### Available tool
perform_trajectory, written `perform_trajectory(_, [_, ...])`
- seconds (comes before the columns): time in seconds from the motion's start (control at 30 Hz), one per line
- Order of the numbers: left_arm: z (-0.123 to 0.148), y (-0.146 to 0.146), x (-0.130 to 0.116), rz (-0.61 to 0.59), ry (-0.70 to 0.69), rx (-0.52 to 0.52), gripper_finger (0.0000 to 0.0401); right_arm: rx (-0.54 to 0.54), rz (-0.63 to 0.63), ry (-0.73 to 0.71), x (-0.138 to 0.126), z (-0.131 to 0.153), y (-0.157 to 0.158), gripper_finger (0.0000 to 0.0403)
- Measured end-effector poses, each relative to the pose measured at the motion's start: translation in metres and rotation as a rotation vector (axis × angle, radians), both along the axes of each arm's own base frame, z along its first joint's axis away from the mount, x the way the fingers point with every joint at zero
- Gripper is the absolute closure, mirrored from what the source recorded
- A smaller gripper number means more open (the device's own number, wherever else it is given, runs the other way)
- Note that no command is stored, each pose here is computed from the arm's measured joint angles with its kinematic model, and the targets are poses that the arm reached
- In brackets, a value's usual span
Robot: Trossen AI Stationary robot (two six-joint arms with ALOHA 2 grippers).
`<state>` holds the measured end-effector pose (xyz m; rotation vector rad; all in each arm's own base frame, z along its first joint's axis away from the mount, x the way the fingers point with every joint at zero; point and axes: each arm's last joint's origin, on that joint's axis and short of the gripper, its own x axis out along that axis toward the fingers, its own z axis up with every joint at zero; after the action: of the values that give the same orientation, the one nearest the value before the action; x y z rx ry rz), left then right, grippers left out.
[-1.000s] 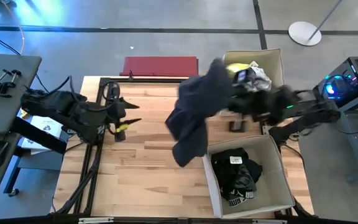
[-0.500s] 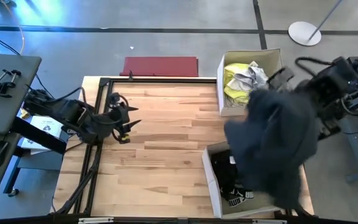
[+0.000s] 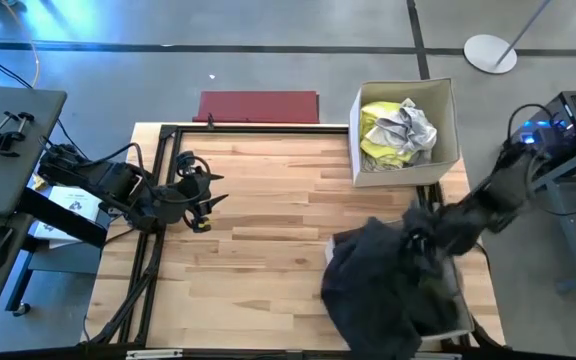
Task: Sort clothes
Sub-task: Put the black shorts in the bottom white bin
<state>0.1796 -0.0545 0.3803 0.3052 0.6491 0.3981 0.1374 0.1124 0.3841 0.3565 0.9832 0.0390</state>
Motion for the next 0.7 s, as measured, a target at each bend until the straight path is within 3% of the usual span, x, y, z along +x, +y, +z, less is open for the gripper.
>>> perform_trajectory(0.13, [0.000, 0.000, 0.000, 0.000, -0.004, -0.002, 0.0206, 0.188, -0.106, 0.246, -0.002, -0.060, 0.025, 0.0387])
perform_trajectory(0.33, [0.003, -0.001, 0.003, -0.015, -0.036, -0.001, 0.0206, 0.418, -0.202, 0.385, 0.005, -0.148, 0.046, 0.0387])
perform_trajectory(0.53, [0.010, -0.004, 0.009, -0.059, -0.092, 0.030, 0.0206, 0.293, -0.364, 0.680, -0.008, -0.208, 0.023, 0.0387])
perform_trajectory(0.7, [0.013, -0.004, 0.010, -0.068, -0.113, 0.034, 0.0206, 0.155, -0.477, 0.610, -0.011, -0.219, 0.008, 0.0383])
